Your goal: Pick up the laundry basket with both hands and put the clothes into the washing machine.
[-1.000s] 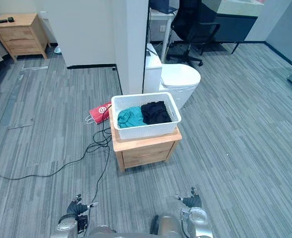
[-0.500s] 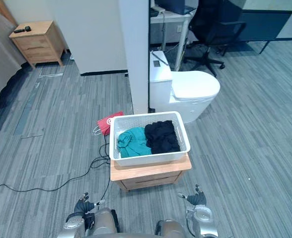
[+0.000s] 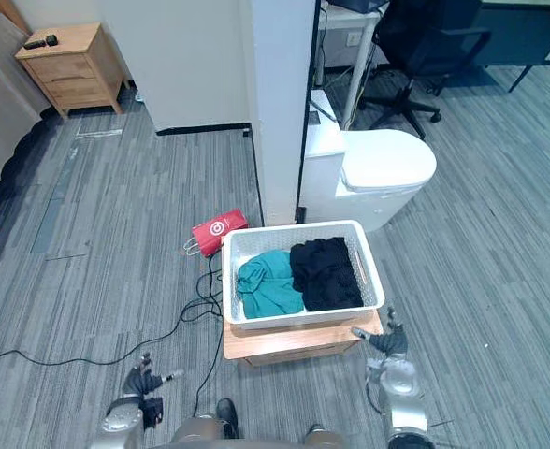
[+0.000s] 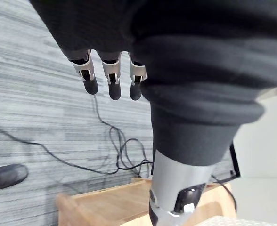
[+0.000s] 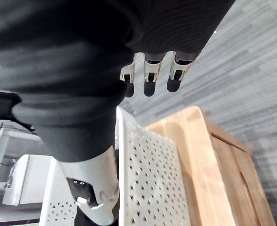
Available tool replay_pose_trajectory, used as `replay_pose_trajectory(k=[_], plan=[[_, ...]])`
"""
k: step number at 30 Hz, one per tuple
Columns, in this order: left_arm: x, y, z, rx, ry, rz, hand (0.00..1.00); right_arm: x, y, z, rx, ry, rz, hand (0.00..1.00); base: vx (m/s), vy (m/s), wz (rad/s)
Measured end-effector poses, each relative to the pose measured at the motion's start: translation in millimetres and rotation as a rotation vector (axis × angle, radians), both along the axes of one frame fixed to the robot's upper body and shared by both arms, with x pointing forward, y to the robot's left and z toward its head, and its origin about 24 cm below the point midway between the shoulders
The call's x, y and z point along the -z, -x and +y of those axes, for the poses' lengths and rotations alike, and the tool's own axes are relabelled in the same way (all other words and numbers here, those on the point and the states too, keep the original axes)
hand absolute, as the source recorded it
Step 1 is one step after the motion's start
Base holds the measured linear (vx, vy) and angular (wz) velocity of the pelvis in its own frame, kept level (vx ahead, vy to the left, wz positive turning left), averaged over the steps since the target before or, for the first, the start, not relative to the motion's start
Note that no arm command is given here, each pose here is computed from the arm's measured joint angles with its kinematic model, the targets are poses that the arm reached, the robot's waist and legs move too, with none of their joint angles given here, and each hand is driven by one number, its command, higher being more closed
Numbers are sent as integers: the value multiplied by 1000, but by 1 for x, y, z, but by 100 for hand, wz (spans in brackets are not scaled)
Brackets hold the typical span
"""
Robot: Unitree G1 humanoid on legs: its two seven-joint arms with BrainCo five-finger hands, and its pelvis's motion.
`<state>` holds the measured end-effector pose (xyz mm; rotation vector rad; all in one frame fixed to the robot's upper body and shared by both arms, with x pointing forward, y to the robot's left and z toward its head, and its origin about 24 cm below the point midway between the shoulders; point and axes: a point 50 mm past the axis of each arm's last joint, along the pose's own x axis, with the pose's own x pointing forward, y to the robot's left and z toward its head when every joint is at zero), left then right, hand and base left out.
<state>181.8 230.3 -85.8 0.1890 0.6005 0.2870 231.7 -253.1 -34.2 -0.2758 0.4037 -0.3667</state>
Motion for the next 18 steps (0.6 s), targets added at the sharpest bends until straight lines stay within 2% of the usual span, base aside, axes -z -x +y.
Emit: replay_pose_trajectory(k=[6,14,18], plan=[[-37,-66,-32,135,-12,-176,0,-48,-64,11,-78,68,-150,0,-184,79,0],[-103,-149,-48,161,-107,-355,0,-130,-138,12,-39,111,-309,0,-133,52,-8],[-133,-171,-59,159,-126,-442,0,-161,-152,12,28,89,-371,0,-22,7,0]])
